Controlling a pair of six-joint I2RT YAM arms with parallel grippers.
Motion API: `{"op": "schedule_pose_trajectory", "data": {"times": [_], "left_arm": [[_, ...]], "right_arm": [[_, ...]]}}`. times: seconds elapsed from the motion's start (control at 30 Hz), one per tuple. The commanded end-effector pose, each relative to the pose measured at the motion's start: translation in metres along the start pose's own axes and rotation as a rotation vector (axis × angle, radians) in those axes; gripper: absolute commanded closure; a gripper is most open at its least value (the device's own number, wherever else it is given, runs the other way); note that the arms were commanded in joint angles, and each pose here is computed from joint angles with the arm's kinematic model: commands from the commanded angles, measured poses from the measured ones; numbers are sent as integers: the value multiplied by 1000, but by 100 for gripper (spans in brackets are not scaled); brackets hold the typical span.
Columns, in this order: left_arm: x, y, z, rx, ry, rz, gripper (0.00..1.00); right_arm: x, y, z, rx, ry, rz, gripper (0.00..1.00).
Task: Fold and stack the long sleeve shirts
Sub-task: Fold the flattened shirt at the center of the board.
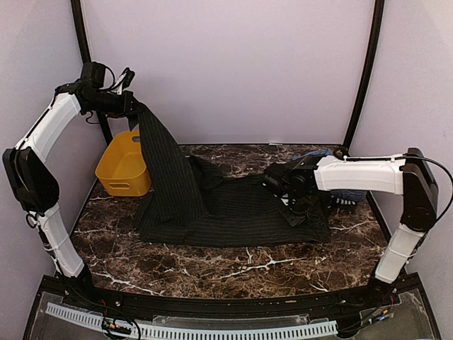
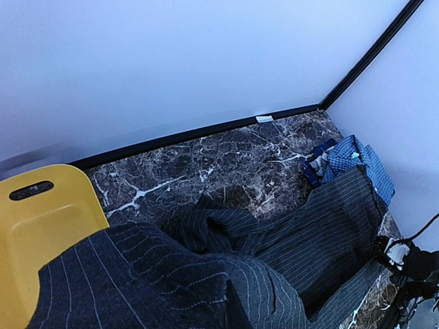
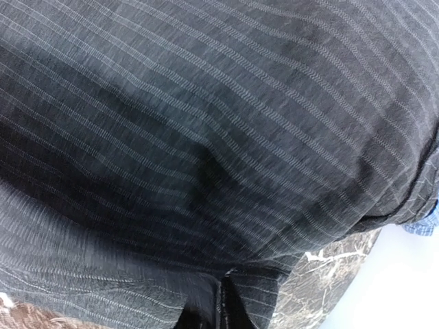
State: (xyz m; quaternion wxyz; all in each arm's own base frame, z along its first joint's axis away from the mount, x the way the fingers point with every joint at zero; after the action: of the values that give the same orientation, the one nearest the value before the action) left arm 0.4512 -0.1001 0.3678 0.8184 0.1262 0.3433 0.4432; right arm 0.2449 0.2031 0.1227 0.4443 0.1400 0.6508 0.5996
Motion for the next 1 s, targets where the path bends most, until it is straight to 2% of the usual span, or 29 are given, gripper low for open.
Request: {"op": "schedule_pose_trajectory", "data": {"times": [0.0, 0.17, 0.3, 0.4, 0.57, 0.7, 0.97], "left_arm": [[4, 0, 8, -26, -22, 4, 100], [7, -10, 4, -24, 6, -27, 100], [12, -18, -2, -13, 28, -33, 100], [15, -21, -4, -11, 35, -30, 100], [17, -27, -6, -7, 45, -40, 100], [7, -30, -6, -10, 48, -121, 100], [-55, -36, -16, -34, -99, -294, 100]], "right_arm": [[-11, 0, 14, -21, 20, -36, 88], [-12, -12, 8, 15, 27, -31, 74], [-14, -20, 3, 34, 20, -30, 71], [-16, -25, -2, 57, 4, -36, 70], [-5, -17, 1, -17, -32, 83, 73], [6, -20, -1, -54, -65, 158, 75], [22, -34, -2, -85, -85, 229, 75]]}}
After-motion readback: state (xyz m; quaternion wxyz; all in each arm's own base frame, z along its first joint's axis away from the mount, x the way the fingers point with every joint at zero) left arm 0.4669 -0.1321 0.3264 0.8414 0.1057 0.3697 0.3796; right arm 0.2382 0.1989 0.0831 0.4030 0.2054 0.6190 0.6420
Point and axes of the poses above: each gripper's point midway between its finger pads, its own y axis back along the fingers, its own x axis along the line the jaws close on, z = x × y, the point moved 4 cm from there along y, back along the fingers, and after that the axes turned 8 degrees about y, right-handed, at the moved point
